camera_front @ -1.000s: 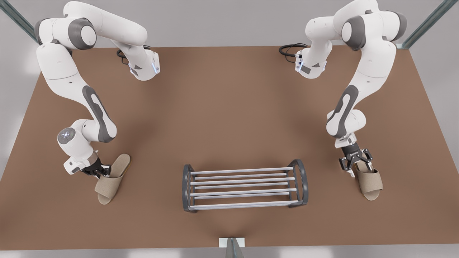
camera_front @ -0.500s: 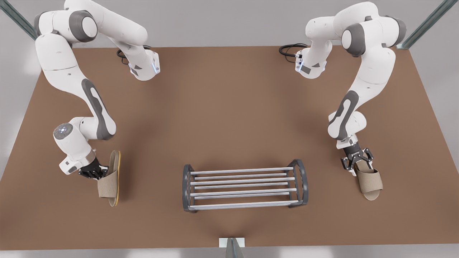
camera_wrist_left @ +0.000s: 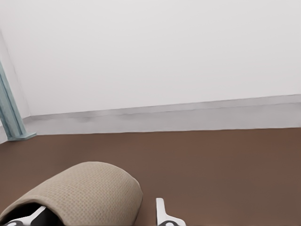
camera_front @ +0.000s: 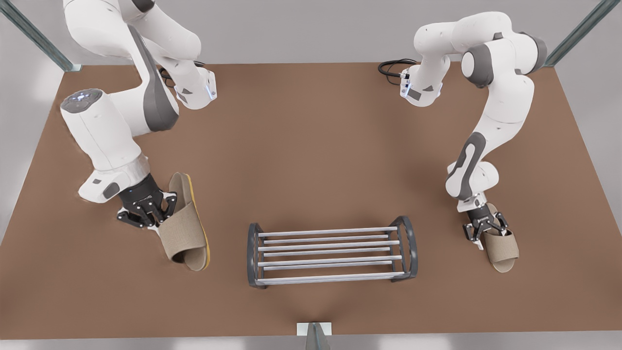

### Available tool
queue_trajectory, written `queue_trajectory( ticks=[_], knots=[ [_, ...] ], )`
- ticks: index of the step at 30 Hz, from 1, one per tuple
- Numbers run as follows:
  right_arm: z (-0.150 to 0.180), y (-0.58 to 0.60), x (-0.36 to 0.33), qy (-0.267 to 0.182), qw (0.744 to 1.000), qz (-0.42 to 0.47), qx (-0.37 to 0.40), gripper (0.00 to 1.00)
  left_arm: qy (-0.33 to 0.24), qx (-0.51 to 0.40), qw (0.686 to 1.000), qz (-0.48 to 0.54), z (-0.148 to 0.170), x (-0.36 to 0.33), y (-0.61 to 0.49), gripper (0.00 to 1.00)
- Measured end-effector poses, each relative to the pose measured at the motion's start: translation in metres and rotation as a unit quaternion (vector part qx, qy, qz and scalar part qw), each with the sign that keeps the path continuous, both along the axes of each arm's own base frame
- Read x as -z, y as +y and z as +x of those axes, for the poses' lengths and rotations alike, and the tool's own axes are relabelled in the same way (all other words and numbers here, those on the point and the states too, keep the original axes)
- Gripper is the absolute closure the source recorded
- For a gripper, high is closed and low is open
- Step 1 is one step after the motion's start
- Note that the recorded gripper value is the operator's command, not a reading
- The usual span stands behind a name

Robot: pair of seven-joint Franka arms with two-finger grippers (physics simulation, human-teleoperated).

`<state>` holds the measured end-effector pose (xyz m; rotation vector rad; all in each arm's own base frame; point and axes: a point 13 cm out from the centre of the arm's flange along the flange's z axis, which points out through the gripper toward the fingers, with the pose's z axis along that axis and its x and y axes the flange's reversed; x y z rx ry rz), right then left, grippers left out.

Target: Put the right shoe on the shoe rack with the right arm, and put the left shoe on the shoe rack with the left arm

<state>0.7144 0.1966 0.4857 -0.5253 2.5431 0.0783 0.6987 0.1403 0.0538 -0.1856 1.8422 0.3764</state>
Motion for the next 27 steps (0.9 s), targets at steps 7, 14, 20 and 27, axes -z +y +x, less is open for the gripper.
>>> queue_trajectory(
  ticks=[7,14,20,27],
  knots=[
    [-0.004,0.129,0.021,0.038,0.999,-0.018,0.023,0.79,0.007,0.003,1.000,0.000,0.003,0.001,0.006,0.41],
    [-0.005,0.207,0.073,0.023,0.991,-0.068,0.115,0.79,0.007,0.014,1.000,0.000,0.008,-0.012,-0.001,0.79],
    [-0.012,0.233,0.106,0.001,0.980,-0.082,0.182,0.79,-0.036,0.039,0.999,-0.011,0.035,-0.094,-0.037,0.79],
    [-0.011,0.256,0.147,-0.048,0.969,-0.096,0.222,0.79,-0.129,0.121,0.981,-0.077,0.049,-0.339,-0.175,0.79]
  ],
)
